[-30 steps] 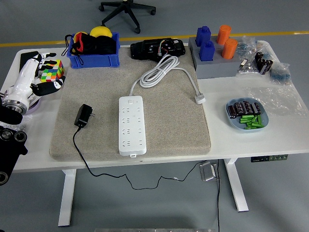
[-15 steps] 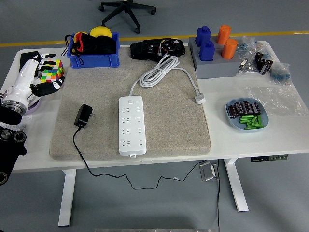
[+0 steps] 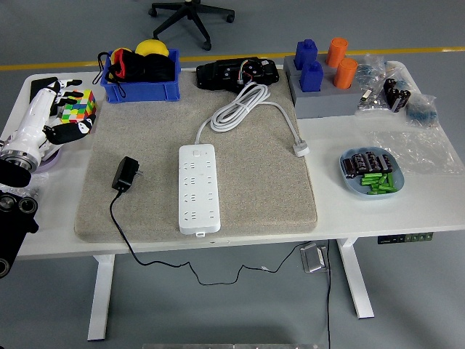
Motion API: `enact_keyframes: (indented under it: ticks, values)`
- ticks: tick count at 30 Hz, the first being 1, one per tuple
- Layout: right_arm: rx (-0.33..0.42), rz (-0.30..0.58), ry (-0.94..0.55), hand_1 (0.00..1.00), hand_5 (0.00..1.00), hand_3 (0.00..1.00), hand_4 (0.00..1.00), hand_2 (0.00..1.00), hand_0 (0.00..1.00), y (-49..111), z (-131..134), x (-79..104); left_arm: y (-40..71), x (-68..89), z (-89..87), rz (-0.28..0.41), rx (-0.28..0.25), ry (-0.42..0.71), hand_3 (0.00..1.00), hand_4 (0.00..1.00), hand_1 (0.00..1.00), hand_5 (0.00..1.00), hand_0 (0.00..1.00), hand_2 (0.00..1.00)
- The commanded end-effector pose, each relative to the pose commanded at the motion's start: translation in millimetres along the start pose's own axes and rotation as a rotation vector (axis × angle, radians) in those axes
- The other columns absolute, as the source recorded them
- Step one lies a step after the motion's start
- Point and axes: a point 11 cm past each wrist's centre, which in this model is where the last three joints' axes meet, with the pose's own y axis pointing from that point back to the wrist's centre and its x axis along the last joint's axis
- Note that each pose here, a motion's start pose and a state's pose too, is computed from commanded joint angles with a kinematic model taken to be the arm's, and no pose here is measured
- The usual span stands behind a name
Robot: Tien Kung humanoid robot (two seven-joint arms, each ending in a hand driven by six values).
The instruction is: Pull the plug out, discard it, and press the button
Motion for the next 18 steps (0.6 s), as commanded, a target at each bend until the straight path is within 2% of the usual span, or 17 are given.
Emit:
enact_keyframes:
  ticks: [18]
  values:
    - [-0.006,-0.005,-0.007,0.701,0.632,0.724,0.778,0.711,0.752,-0.4,3.7,-3.0,1.7,0.4,-0.7,0.001,-0.005,0.006,0.837,0.706,0.717,0.034,0.763,0.719]
